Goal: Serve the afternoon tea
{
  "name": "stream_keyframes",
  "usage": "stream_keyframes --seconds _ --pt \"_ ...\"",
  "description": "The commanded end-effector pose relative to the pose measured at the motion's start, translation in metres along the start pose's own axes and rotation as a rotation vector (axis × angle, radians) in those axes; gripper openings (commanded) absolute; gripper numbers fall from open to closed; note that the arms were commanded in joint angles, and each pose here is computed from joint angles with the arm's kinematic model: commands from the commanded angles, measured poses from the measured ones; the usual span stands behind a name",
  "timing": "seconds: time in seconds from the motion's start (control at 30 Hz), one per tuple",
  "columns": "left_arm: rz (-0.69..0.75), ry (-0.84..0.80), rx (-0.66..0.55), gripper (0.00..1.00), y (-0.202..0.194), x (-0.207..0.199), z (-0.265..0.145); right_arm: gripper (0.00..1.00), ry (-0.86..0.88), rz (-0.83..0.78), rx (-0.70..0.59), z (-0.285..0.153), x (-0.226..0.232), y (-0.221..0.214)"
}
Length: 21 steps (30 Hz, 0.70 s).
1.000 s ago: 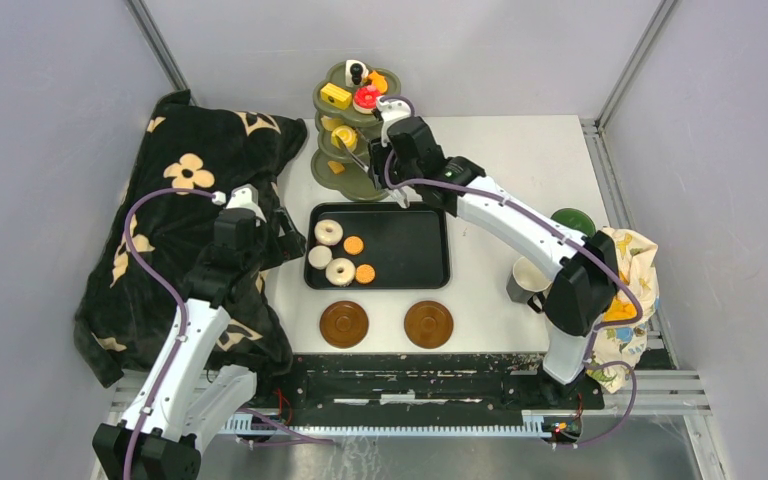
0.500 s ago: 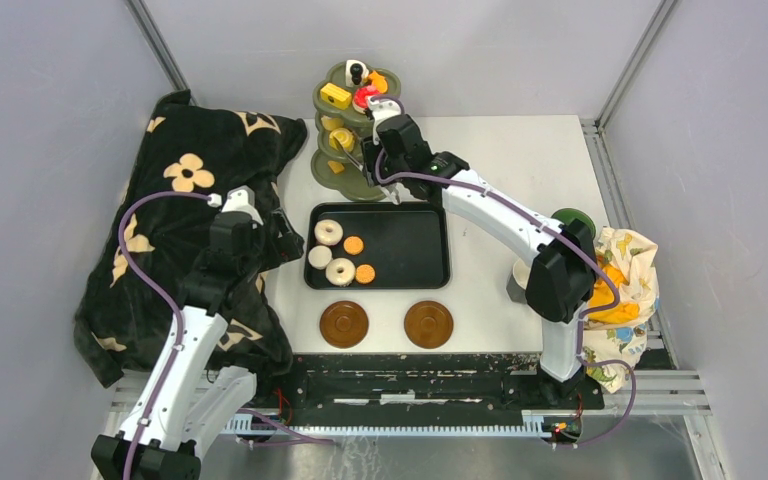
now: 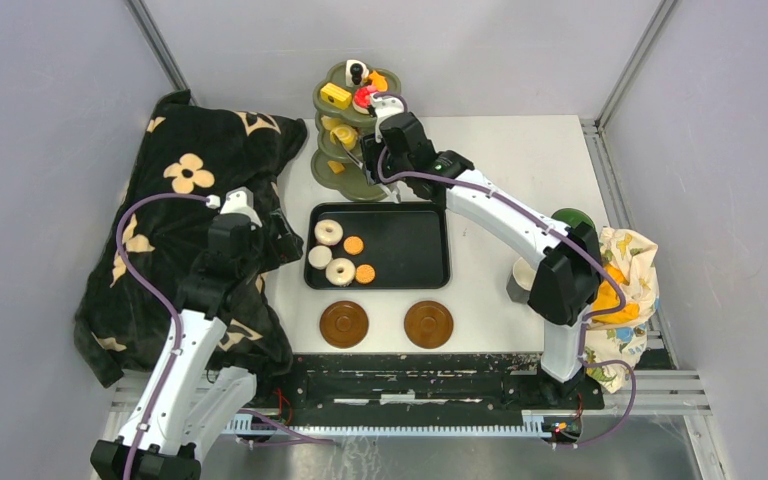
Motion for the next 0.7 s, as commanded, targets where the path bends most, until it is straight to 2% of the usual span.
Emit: stream_keyframes --seconds 0.0,0.47,0.67 --pt "0.011 -0.034 -0.043 0.99 0.009 -0.004 -0.008 0.53 0.038 0.032 -0.129 -0.029 0.004 0.032" --pt "0.003 -0.040 -0.056 0.99 0.010 -0.004 -0.013 0.54 0.029 0.012 -0.113 -0.016 0.005 0.031" --pt "0.004 -0.037 -0.053 0.99 0.010 -0.004 -0.012 0.54 0.067 0.025 -0.127 -0.032 0.006 0.034"
Point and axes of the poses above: each gripper's point midway between its finger pads, its own z axis out along the fingers, its own x axis along the line the jaws close on, y = z × x, the point moved 10 cm from there along -z, back along the fingers, and after that the axes turned 3 degrees about z, right-handed, at the moved point
